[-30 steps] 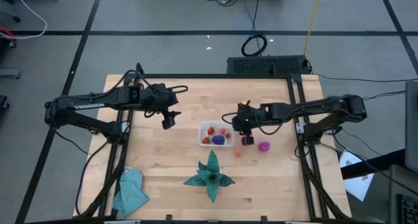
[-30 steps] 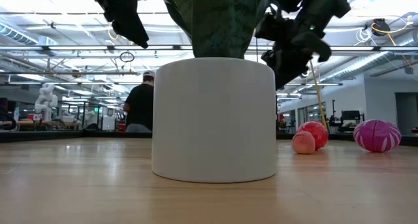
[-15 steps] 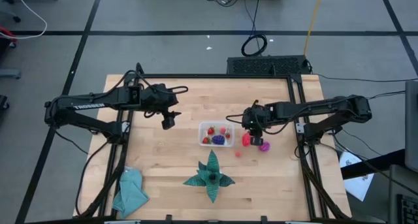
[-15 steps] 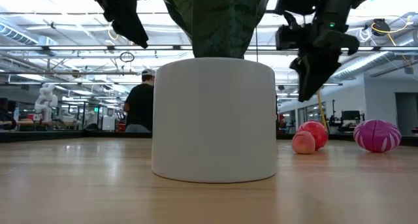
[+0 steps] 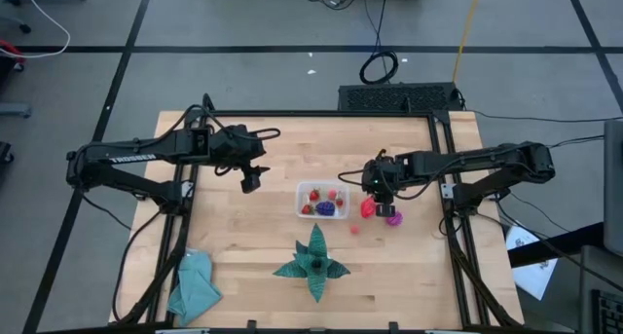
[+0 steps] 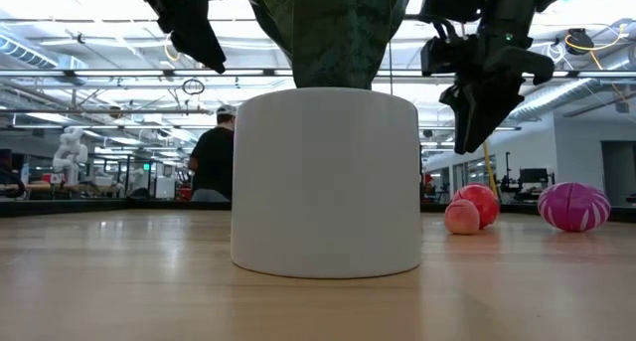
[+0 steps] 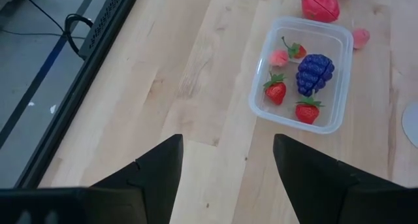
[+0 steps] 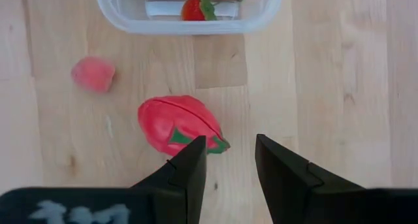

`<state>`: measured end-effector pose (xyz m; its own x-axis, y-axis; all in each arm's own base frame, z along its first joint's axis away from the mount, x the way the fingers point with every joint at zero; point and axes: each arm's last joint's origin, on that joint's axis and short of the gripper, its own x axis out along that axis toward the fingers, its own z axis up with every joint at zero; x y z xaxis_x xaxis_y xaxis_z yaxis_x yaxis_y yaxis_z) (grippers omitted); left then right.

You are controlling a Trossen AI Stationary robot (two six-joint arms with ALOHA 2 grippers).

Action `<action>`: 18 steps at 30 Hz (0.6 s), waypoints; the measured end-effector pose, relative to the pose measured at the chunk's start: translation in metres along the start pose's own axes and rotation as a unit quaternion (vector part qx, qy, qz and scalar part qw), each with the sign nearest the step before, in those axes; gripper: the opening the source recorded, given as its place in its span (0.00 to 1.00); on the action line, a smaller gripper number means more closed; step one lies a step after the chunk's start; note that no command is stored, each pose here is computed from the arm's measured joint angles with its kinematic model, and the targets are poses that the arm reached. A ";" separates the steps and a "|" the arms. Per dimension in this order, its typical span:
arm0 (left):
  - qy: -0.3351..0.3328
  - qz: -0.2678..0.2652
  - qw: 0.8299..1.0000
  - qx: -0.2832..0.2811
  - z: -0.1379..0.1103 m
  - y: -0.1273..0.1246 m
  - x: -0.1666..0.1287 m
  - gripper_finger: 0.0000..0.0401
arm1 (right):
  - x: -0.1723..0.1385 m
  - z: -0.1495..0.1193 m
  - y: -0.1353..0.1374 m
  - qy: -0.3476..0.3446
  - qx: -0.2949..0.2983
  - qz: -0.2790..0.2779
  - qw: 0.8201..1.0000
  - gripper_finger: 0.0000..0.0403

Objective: Pick and placing Produce into tupperware
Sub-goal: Put the pink dragon fruit into the transparent bin

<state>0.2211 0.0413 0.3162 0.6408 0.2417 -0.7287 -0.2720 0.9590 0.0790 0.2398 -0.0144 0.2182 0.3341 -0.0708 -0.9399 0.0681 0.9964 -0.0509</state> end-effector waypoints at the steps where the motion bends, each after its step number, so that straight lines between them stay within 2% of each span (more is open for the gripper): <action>1: 0.000 0.000 1.000 0.000 0.000 0.000 0.000 0.61 | 0.000 0.000 0.000 0.000 0.003 0.000 1.000 0.31; 9: 0.000 0.000 1.000 -0.002 0.000 0.000 0.000 0.61 | 0.000 0.000 0.000 0.000 -0.002 0.000 1.000 0.33; 12: 0.000 0.000 1.000 -0.002 0.000 0.000 0.000 0.61 | 0.000 0.000 0.000 0.000 -0.004 0.000 1.000 0.40; 18: 0.000 0.000 1.000 -0.003 0.000 0.000 0.000 0.61 | 0.000 0.002 0.000 -0.009 -0.005 -0.003 1.000 0.61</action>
<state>0.2211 0.0413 0.3162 0.6409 0.2418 -0.7286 -0.2760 0.9582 0.0752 0.2415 -0.0147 0.2187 0.3502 -0.0772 -0.9335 0.0602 0.9964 -0.0598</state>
